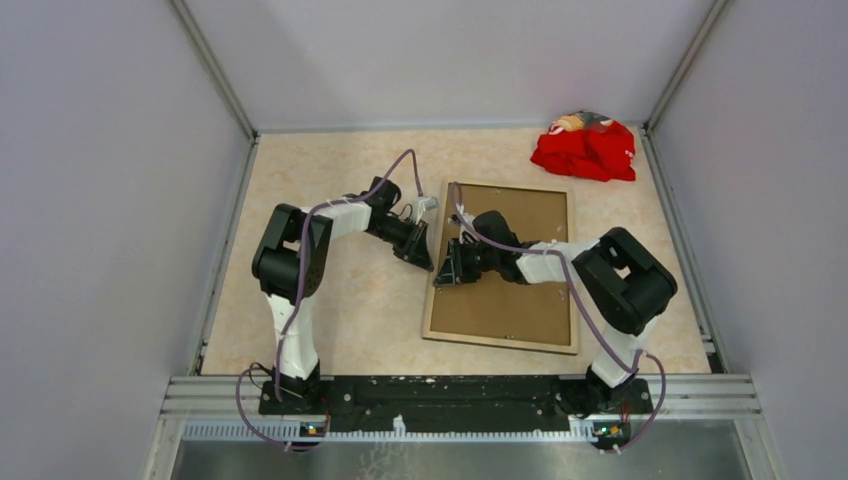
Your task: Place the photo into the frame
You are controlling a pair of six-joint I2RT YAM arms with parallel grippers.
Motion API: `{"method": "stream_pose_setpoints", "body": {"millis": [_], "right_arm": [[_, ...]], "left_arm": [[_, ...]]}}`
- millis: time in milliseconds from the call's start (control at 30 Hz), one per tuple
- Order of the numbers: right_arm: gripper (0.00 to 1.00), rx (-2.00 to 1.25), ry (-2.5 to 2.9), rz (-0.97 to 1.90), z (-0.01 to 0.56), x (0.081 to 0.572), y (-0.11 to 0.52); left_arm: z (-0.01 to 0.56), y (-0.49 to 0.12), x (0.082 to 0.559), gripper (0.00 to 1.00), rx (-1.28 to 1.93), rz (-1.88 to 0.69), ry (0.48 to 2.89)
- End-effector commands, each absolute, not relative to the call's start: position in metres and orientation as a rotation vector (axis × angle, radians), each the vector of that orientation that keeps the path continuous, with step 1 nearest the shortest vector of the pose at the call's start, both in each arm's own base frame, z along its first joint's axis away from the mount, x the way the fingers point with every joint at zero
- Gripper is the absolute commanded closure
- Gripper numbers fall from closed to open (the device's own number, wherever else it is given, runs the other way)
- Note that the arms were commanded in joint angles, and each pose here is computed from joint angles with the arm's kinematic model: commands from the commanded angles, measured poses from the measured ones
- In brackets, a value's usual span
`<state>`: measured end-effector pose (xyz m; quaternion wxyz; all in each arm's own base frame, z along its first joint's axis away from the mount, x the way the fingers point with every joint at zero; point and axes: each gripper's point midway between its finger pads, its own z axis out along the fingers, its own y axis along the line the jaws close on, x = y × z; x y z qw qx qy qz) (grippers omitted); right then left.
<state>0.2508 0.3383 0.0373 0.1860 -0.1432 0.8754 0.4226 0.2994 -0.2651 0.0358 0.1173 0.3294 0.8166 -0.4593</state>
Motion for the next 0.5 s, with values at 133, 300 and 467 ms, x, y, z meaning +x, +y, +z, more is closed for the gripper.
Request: {"method": "stream_pose_setpoints", "body": {"millis": [133, 300, 467], "right_arm": [[0.73, -0.444, 2.436, 1.114, 0.058, 0.248, 0.337], [0.72, -0.360, 2.407, 1.137, 0.066, 0.258, 0.325], [0.73, -0.340, 2.406, 1.247, 0.061, 0.249, 0.331]], "left_arm": [[0.027, -0.273, 0.305, 0.81, 1.021, -1.296, 2.373], [0.029, -0.272, 0.305, 0.82, 1.027, -1.296, 2.368], [0.028, -0.272, 0.305, 0.82, 1.026, -1.296, 2.373]]}}
